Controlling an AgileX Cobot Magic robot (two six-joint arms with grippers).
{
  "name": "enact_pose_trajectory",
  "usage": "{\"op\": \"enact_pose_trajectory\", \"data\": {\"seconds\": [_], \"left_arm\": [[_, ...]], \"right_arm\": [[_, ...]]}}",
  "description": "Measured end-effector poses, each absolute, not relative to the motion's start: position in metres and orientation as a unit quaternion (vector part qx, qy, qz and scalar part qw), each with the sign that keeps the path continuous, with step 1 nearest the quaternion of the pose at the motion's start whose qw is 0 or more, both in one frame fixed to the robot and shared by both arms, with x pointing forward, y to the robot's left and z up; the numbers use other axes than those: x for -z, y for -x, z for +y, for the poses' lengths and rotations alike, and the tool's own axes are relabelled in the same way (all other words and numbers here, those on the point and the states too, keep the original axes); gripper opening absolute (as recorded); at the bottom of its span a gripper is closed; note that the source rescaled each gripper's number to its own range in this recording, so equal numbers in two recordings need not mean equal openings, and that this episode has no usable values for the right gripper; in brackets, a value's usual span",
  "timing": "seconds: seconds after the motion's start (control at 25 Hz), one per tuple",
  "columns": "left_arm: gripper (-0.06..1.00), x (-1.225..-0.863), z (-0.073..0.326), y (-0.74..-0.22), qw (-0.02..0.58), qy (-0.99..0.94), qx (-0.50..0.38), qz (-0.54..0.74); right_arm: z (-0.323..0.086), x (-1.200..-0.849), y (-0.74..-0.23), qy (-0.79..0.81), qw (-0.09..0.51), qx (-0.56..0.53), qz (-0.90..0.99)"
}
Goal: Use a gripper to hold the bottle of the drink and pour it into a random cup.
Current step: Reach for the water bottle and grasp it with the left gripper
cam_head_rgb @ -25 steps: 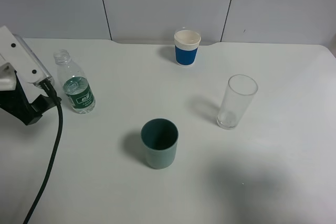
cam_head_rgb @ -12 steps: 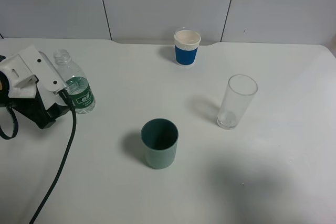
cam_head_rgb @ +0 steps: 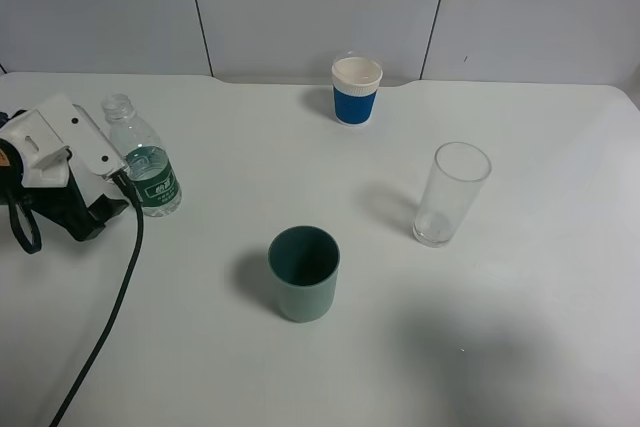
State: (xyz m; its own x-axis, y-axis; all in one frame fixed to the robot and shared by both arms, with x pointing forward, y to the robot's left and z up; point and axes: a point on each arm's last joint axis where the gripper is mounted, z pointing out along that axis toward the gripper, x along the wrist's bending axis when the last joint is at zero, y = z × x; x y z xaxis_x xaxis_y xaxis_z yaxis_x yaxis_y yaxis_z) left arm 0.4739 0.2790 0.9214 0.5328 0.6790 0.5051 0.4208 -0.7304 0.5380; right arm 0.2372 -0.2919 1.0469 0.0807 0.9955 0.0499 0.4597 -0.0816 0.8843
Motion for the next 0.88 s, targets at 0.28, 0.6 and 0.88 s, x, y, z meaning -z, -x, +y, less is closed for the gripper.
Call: {"op": "enact_pose_trajectory", "data": {"seconds": [0.28,0.6,0.88], "left_arm": [[1.00,-0.9197,0.2842,-0.4730,0.144,-0.863,-0.368,0.315],[1.00,-0.9188,0.2813,-0.4737,0.150,-0.868,-0.311,0.355],[1.00,-0.9175,0.2793,-0.4720,0.171,-0.852,-0.282,0.406]], "right_arm": [[-0.2919,-1.0469,-0.2372,-0.638,0.366,-0.366,0.571],[-0.2919,-1.0469,-0.2372,-0.638,0.366,-0.366,0.571],[-0.2919,-1.0469,-0.2372,-0.638,0.366,-0.366,0.571]]}}
